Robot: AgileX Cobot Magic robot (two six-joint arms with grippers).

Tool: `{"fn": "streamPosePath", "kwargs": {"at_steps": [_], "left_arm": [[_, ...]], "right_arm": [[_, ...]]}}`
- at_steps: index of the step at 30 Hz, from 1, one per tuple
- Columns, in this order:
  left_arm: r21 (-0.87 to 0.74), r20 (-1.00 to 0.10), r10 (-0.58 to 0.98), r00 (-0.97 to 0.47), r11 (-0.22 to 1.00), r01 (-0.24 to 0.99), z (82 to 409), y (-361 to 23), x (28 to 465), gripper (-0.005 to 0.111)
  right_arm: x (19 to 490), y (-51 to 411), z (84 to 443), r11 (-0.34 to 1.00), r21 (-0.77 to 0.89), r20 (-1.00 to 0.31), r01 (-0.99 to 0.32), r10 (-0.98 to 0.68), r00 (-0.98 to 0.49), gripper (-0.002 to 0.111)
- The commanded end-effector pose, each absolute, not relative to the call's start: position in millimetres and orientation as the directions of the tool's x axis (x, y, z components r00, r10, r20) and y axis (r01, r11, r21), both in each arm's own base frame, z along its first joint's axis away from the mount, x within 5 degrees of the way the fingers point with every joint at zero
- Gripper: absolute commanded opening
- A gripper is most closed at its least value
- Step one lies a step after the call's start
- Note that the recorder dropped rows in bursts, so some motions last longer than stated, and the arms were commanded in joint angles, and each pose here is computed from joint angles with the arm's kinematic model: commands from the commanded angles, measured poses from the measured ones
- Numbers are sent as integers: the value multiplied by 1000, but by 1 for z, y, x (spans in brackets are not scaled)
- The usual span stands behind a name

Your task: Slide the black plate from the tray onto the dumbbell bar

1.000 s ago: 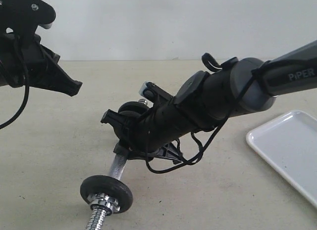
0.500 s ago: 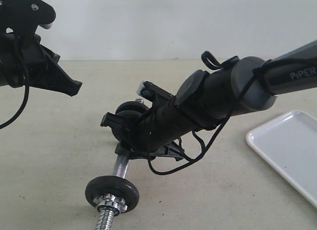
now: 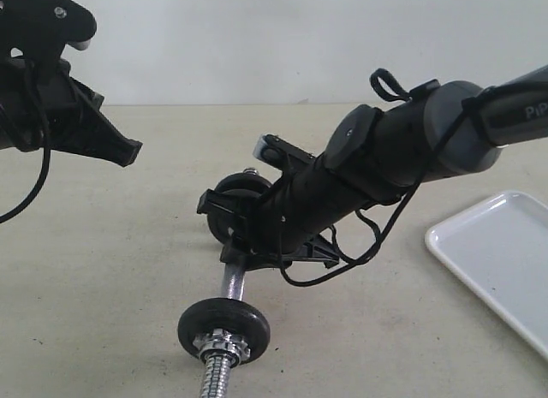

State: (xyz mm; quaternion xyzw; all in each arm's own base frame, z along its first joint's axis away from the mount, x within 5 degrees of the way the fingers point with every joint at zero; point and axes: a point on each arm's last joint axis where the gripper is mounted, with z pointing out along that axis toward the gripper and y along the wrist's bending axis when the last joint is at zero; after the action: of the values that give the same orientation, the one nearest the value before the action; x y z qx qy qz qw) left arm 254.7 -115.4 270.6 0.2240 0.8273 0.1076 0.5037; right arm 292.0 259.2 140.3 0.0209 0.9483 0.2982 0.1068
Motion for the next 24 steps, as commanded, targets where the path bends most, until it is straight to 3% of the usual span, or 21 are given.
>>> {"fn": "streamPosePath", "kwargs": {"at_steps": [1, 24], "left_arm": [[389, -796, 466, -385, 883, 264, 274, -116, 254, 4], [389, -796, 466, -385, 883, 264, 274, -116, 254, 4]], "right_arm": [[306, 242, 139, 849, 526, -248, -52, 94, -964, 0], [317, 189, 127, 961, 275, -172, -9, 41, -984, 0]]}}
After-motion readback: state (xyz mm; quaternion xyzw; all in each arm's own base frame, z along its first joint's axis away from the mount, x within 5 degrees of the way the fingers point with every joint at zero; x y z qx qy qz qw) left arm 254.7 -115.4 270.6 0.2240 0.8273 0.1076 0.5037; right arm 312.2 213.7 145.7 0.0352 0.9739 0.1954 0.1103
